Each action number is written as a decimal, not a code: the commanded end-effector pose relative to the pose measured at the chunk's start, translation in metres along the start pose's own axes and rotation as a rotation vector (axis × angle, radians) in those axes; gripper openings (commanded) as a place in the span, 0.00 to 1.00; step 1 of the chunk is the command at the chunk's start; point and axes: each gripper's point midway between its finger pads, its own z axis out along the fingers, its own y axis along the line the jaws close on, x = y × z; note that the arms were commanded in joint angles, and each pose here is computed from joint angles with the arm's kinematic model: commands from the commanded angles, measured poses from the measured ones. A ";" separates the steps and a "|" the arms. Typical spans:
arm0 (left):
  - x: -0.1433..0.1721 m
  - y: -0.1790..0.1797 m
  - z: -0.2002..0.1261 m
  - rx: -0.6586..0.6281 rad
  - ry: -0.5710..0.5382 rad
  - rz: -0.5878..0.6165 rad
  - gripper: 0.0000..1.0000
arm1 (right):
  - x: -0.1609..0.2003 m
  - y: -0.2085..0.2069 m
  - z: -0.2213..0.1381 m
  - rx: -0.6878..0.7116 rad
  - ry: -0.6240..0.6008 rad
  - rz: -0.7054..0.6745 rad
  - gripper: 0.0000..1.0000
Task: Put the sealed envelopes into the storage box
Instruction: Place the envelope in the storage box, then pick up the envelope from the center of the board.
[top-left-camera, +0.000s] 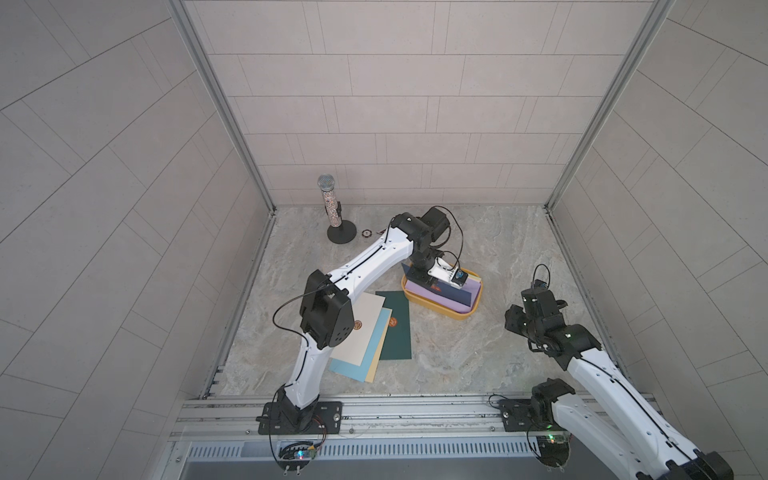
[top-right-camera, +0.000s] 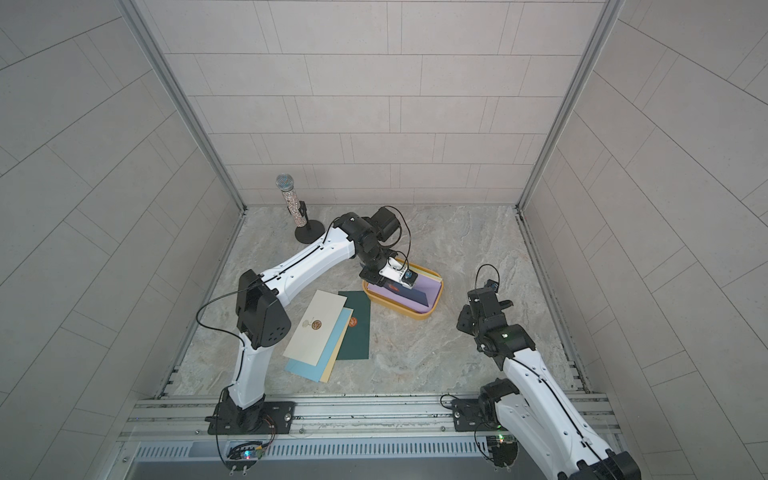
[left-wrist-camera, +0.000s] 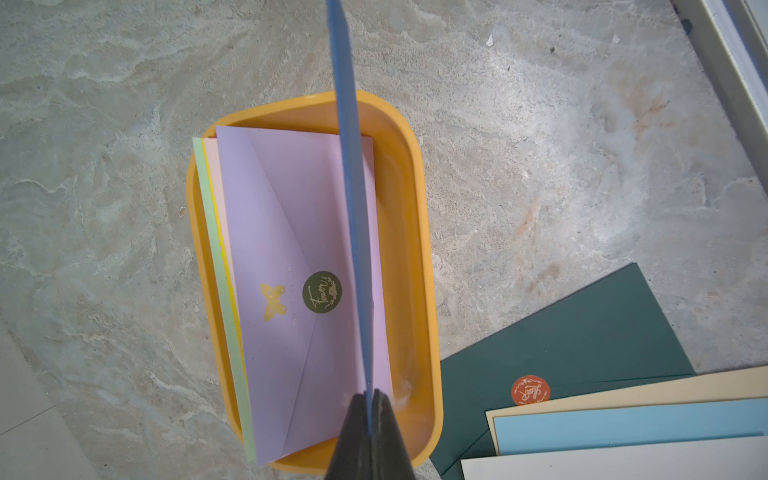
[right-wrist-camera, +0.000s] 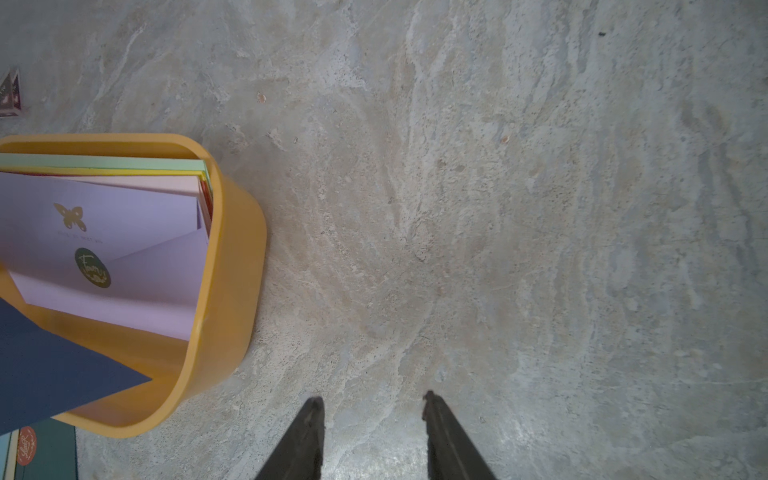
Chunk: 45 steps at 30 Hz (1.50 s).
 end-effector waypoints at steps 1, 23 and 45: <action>-0.003 0.000 0.005 0.019 0.031 0.013 0.00 | 0.006 -0.006 0.001 0.020 0.022 0.003 0.44; 0.011 0.056 0.004 -0.222 0.176 -0.161 0.43 | 0.008 -0.005 0.003 0.021 0.036 0.002 0.44; 0.201 -0.083 -0.112 -0.803 -0.393 -2.029 0.56 | 0.002 0.102 -0.041 -0.338 0.088 -0.103 0.40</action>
